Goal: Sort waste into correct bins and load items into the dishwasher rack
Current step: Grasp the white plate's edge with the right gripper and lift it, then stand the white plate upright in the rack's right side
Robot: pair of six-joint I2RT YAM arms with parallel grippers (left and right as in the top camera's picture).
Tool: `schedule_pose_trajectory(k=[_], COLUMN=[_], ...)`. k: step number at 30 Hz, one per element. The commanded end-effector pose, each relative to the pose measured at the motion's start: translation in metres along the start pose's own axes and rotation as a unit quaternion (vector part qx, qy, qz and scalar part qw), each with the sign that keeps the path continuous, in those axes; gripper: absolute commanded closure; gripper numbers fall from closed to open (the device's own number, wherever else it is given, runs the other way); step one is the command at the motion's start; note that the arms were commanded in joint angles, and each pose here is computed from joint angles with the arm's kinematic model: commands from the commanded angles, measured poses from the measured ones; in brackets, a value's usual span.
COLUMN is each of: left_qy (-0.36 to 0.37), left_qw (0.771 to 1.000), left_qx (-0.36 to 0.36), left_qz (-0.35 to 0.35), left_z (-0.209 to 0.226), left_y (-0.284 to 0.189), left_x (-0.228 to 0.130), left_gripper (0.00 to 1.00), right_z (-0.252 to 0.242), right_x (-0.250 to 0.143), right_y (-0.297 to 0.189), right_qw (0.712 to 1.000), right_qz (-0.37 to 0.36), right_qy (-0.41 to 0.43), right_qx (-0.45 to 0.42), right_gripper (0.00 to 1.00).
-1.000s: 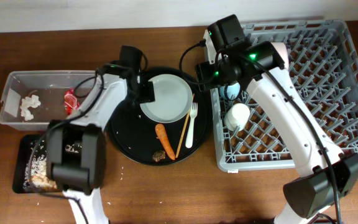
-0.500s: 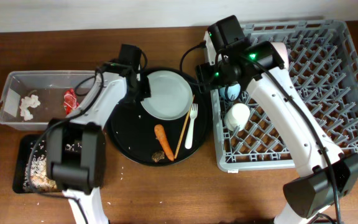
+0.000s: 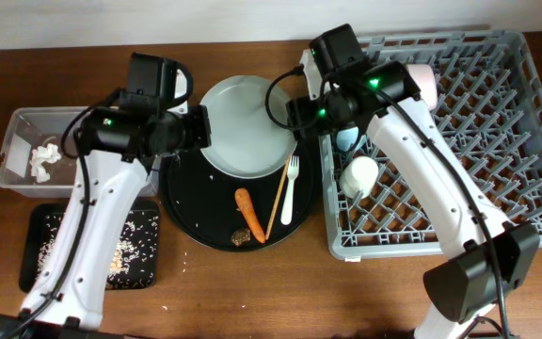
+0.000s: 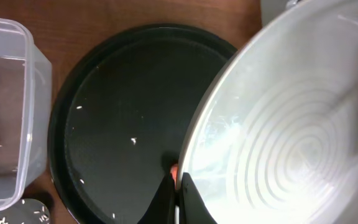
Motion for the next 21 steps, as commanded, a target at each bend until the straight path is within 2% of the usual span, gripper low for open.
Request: schedule_pose_trajectory(k=[1,2,3,4,5,6,7,9,10,12,13,14,15,16,17,18,21], left_qy=[0.009,0.009,0.009,0.009,0.009,0.009,0.009,0.010,0.011,0.011,0.011,0.011,0.012,0.013,0.015,0.016,0.017], left_qw=[0.998,0.998,0.998,0.998,0.998,0.998,0.998,0.998,0.998,0.997,0.997,0.997,0.997,0.996,0.995,0.995,0.994], left_qx=[-0.057,-0.062,-0.062,-0.063,-0.063,-0.063,-0.064,-0.065,-0.068,-0.070,-0.070,-0.070,-0.073,-0.082,-0.096,-0.100,-0.104], left_qz=[0.011,0.014,0.014,0.015,0.015,0.015,0.015,0.012,0.007,0.005,0.005,0.005,0.006,0.009,0.008,0.004,-0.003], left_z=[-0.014,-0.015,-0.015,-0.016,-0.016,-0.016,-0.016,-0.016,-0.018,-0.019,-0.018,-0.018,-0.019,-0.022,-0.026,-0.028,-0.029], left_y=[-0.015,-0.015,-0.015,-0.015,-0.015,-0.015,-0.015,-0.015,-0.015,-0.015,-0.015,-0.015,-0.016,-0.016,-0.017,-0.017,-0.017], left_x=[-0.004,-0.005,-0.005,-0.005,-0.005,-0.005,-0.005,-0.004,-0.002,-0.001,-0.001,-0.001,-0.001,-0.002,-0.001,0.001,0.004], left_gripper=[1.00,1.00,1.00,1.00,1.00,1.00,1.00,1.00,1.00,0.96,0.85,0.83,0.91,1.00,1.00,1.00,0.99], right_z=[0.001,0.003,0.007,0.007,0.007,0.007,0.008,0.008,0.008,0.008,0.008,0.008,0.008,0.008,0.008,0.006,-0.018], right_x=[0.002,0.003,0.005,0.005,0.005,0.005,0.005,0.005,0.005,0.006,0.006,0.006,0.007,0.007,0.007,0.007,0.007], right_y=[0.001,0.001,0.001,0.000,0.000,0.000,0.000,0.000,0.000,0.000,0.000,0.000,0.000,0.000,0.000,0.000,-0.005], right_qw=[1.000,1.000,0.999,0.999,0.999,0.999,0.999,0.999,0.999,0.999,0.999,0.999,0.999,0.999,0.999,0.999,0.998], right_qz=[-0.003,-0.006,-0.011,-0.012,-0.011,-0.011,-0.011,-0.011,-0.012,-0.014,-0.014,-0.016,-0.017,-0.017,-0.018,-0.017,-0.027], right_qy=[0.007,0.006,0.005,0.005,0.005,0.005,0.005,0.005,0.005,-0.001,-0.001,-0.001,-0.002,-0.002,-0.015,-0.014,0.017], right_qx=[0.008,0.018,0.030,0.034,0.033,0.034,0.036,0.036,0.035,0.035,0.035,0.035,0.034,0.034,0.034,0.031,0.045], right_gripper=[0.32,0.32,0.42,0.61,0.72,0.75,0.83,0.86,0.95,0.96,0.96,0.96,0.96,0.91,0.87,0.95,0.96])
Point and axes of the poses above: each gripper's point midway between its finger pads, its own y axis out along the fingers, its own z axis along the line the jaws close on, x = y × z, the point moved 4 cm from there along -y, back along the fingers, and after that the axes turned 14 degrees about -y, right-handed, at the moved point
